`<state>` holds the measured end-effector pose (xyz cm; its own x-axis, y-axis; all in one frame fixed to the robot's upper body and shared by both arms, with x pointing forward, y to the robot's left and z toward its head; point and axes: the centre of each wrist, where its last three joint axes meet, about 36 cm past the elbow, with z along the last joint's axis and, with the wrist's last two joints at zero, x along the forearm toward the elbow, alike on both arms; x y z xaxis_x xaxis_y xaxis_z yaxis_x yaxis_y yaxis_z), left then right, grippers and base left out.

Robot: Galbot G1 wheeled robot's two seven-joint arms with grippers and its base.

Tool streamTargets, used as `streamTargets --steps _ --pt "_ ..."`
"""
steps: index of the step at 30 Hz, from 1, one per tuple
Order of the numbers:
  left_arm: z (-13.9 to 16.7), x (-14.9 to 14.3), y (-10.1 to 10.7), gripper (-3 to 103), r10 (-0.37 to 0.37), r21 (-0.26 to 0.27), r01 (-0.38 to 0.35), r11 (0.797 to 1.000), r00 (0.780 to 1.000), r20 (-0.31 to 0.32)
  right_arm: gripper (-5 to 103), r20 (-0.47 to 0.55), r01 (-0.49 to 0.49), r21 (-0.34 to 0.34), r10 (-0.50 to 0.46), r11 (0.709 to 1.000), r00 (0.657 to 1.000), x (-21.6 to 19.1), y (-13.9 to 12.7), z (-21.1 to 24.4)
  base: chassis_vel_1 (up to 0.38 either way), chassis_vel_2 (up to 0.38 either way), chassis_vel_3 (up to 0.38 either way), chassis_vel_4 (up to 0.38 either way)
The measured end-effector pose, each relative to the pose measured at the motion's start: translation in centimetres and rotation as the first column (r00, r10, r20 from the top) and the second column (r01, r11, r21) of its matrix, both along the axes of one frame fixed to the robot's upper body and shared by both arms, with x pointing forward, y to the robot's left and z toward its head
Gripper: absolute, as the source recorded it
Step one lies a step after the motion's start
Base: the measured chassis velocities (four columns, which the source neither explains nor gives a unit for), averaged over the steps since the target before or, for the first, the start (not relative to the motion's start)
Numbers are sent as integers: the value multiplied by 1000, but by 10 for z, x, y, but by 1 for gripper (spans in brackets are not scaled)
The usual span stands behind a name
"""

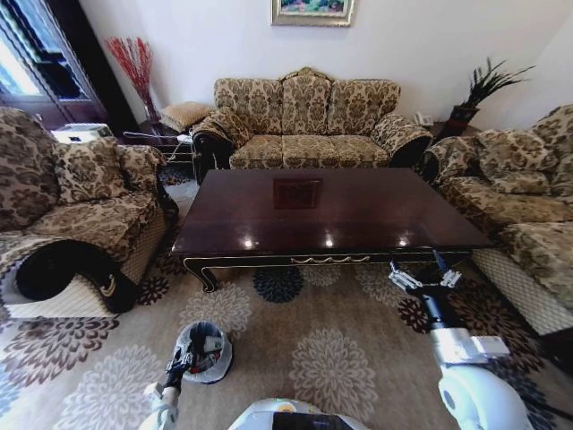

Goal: Move to the front of the table and place the trash on the table into the trash bin.

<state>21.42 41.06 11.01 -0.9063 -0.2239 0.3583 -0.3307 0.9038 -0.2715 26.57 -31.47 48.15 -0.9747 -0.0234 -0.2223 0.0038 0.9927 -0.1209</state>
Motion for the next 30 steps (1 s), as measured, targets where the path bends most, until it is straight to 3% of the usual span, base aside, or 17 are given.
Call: streamTargets --steps 2,3,4,7,8,12,14,16,18,20,21,25,30 --pt "22 10 10 66 -1 7 0 1000 998 57 100 4 1 1 -1 1000 1000 1 -2 2 0 0 0 0" --pt "22 10 10 66 -1 7 0 1000 998 57 100 4 1 1 -1 1000 1000 1 -2 2 0 0 0 0" --pt "42 17 21 72 -3 38 -1 999 993 116 100 4 0 3 0 1000 1000 0 -3 6 0 0 0 0" --pt "99 27 42 89 -28 94 9 996 979 203 100 -22 -2 13 2 1000 1000 -4 -3 12 0 0 0 0" --pt "99 27 42 89 -28 94 9 996 979 203 100 -22 -2 13 2 1000 1000 -4 -3 12 0 0 0 0" --pt "184 27 53 99 -64 167 21 986 965 255 100 -82 -18 18 19 1000 996 -11 1 11 0 0 0 0" --pt "197 23 52 99 -70 175 26 984 965 253 100 -98 -18 20 20 1000 995 -13 2 11 0 0 0 0" --pt "242 10 39 100 -93 216 34 976 960 266 100 -168 -4 4 5 1000 986 -18 8 10 0 0 0 0" --pt "250 7 34 100 -97 222 35 974 957 274 100 -179 1 -5 -2 1000 984 -18 8 10 0 0 0 0" --pt "275 -7 9 100 -102 225 35 974 951 292 100 -218 11 -20 -15 1000 976 -20 12 6 0 0 0 0" --pt "275 -7 9 100 -102 225 35 974 951 292 100 -218 11 -20 -15 1000 976 -20 12 6 0 0 0 0" --pt "284 -18 -24 100 -81 212 19 977 953 291 100 -273 6 -3 -7 1000 962 -21 22 7 0 0 0 0" --pt "272 -17 -36 100 -71 239 -3 971 950 303 100 -278 -3 5 5 1000 960 -17 31 8 -12 -26 8 30"
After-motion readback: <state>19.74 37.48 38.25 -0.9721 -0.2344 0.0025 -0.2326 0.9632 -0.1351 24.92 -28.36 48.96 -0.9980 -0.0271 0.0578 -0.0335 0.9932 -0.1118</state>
